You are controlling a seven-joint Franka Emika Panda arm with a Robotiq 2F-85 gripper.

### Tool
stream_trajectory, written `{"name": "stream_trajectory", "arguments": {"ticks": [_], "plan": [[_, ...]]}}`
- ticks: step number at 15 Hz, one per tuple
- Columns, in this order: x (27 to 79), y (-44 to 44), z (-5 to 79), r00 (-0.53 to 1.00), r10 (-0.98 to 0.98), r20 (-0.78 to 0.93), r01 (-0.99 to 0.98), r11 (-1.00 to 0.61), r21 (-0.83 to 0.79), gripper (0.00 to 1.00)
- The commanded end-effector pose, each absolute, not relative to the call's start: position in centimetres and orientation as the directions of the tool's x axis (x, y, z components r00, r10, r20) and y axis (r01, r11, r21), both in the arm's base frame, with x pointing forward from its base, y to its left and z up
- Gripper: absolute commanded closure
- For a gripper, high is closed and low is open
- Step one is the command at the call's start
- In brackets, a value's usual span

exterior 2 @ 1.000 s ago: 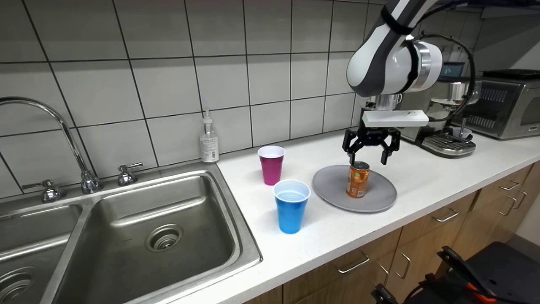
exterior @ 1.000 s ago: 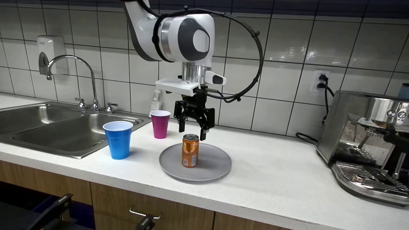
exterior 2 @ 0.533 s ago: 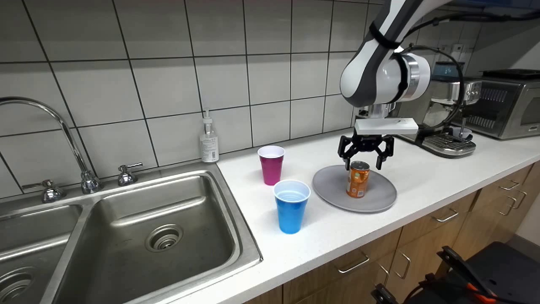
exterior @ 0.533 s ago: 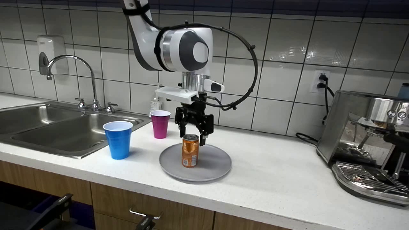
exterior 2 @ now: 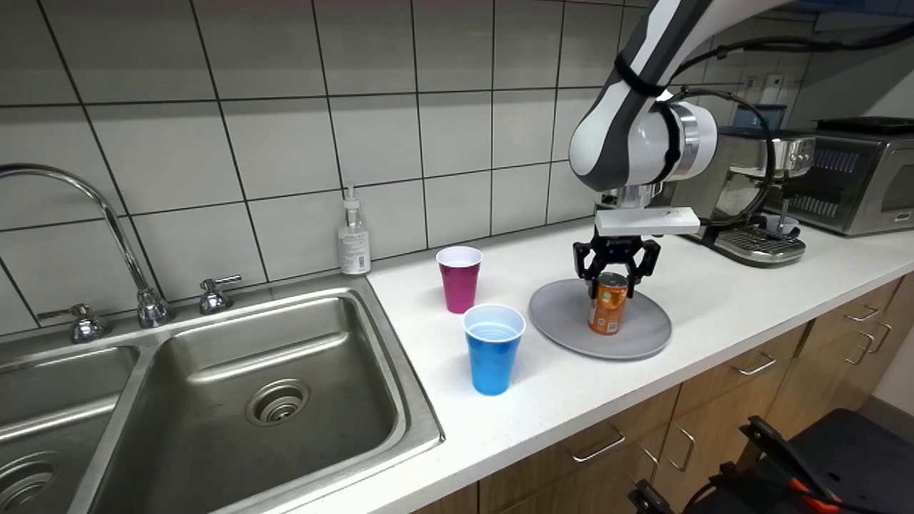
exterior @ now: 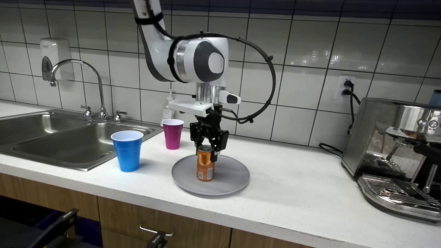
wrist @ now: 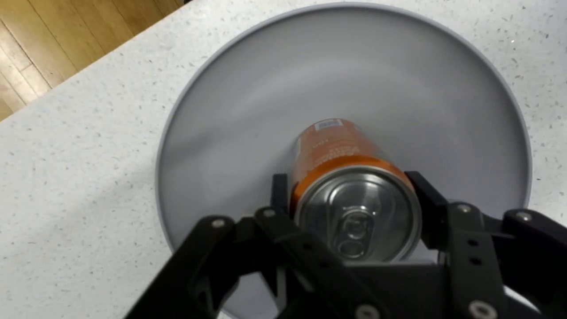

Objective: Remove the orange can from the plate then place the cups on the plate.

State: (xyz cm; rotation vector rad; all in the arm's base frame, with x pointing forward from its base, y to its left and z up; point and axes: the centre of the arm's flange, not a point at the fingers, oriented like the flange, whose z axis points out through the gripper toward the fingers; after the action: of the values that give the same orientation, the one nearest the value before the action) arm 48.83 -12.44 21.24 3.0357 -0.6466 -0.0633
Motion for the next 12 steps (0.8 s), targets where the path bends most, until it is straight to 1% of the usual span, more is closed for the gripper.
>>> {"name": "stream_trajectory", "arguments": {"ticks": [1, 12], "plan": [[49.6, -12.3, 21.0, 0.907, -0.421, -0.027, -0.419, -0.906, 0.059, 0.62], [51.0, -14.4, 22.4, 0.877, -0.481, -0.008, -0.479, -0.876, 0.061, 0.62]]}}
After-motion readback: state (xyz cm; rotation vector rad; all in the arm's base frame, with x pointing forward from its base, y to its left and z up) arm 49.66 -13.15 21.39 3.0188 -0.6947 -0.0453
